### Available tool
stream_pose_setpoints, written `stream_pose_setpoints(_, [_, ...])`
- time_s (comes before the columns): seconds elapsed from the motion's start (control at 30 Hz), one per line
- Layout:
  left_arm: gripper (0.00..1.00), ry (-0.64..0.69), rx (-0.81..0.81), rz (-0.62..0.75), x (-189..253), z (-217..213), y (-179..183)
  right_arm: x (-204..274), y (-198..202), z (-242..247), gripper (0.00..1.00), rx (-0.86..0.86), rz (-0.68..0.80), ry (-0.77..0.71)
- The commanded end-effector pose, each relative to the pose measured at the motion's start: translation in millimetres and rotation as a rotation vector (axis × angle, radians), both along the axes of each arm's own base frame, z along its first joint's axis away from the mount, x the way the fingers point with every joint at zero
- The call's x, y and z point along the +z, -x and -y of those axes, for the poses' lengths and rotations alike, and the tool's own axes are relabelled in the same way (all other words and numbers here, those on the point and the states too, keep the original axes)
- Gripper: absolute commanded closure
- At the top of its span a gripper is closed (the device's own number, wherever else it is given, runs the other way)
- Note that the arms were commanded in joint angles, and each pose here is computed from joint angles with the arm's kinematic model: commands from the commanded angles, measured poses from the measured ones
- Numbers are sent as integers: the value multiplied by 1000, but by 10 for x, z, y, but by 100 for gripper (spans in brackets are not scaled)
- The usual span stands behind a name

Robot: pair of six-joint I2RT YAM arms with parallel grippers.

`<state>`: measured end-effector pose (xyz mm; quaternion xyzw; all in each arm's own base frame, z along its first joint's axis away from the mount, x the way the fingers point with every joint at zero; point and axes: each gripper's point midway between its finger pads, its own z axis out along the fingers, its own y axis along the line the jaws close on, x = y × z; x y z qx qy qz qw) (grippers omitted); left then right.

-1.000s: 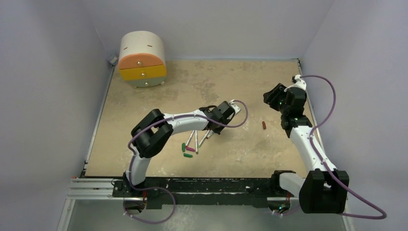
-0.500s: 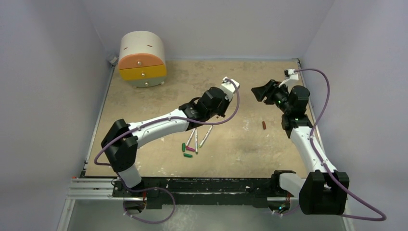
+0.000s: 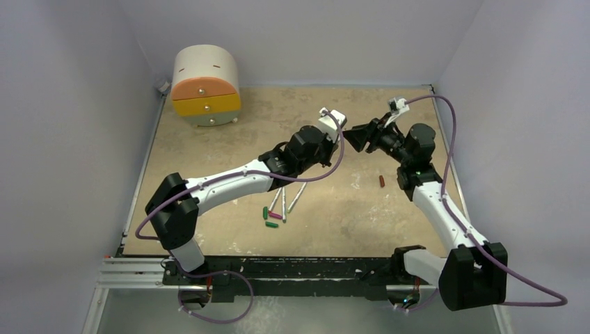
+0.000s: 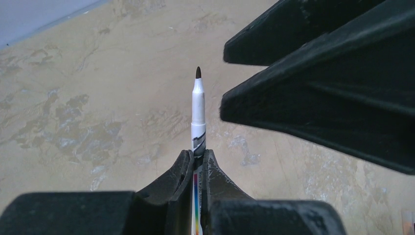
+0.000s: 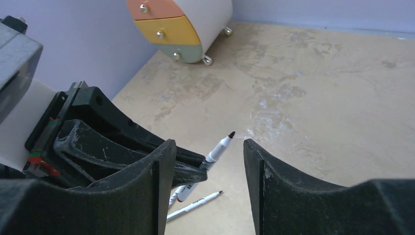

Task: Insert the pens into the pen caps

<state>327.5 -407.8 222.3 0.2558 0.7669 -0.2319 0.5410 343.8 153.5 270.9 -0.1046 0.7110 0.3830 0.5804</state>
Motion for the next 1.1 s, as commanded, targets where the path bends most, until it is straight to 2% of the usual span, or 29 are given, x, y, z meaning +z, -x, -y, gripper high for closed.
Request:
stream_pose_setpoints(0.0, [100, 102, 4, 58, 296, 130, -35, 108, 3, -147, 44, 58, 60, -15])
stream_pose_setpoints(0.27, [100, 116, -14, 102, 452, 177, 17, 30, -78, -180, 46, 48, 31, -27])
stream_pose_setpoints(0.43, [100, 128, -6, 115, 524, 180, 30, 26, -78, -226, 59, 75, 17, -54])
stream_pose_setpoints(0.47, [100, 129, -2, 117, 535, 178, 29, 30, -72, -231, 63, 80, 17, -58])
stream_pose_setpoints(0.6, [100, 129, 26, 118, 546, 151, 2, 23, -49, -232, 96, 83, 15, -59])
stream_pose_setpoints(0.63, [99, 131, 29, 119, 552, 147, -1, 25, -35, -238, 100, 89, 13, -59])
stream_pose_setpoints(0.7, [89, 128, 16, 120, 557, 152, 17, 48, 7, -262, 100, 110, 6, -70])
stream_pose_setpoints(0.8, [68, 128, 13, 120, 565, 126, 40, 169, 51, -269, 100, 118, 26, -87])
stream_pose_setpoints(0.83, [64, 124, 24, 120, 567, 97, 34, 223, 58, -264, 100, 115, 38, -88])
stream_pose_setpoints(1.07, [45, 207, -42, 136, 724, 49, 206, 500, 158, -313, 100, 170, 80, -98])
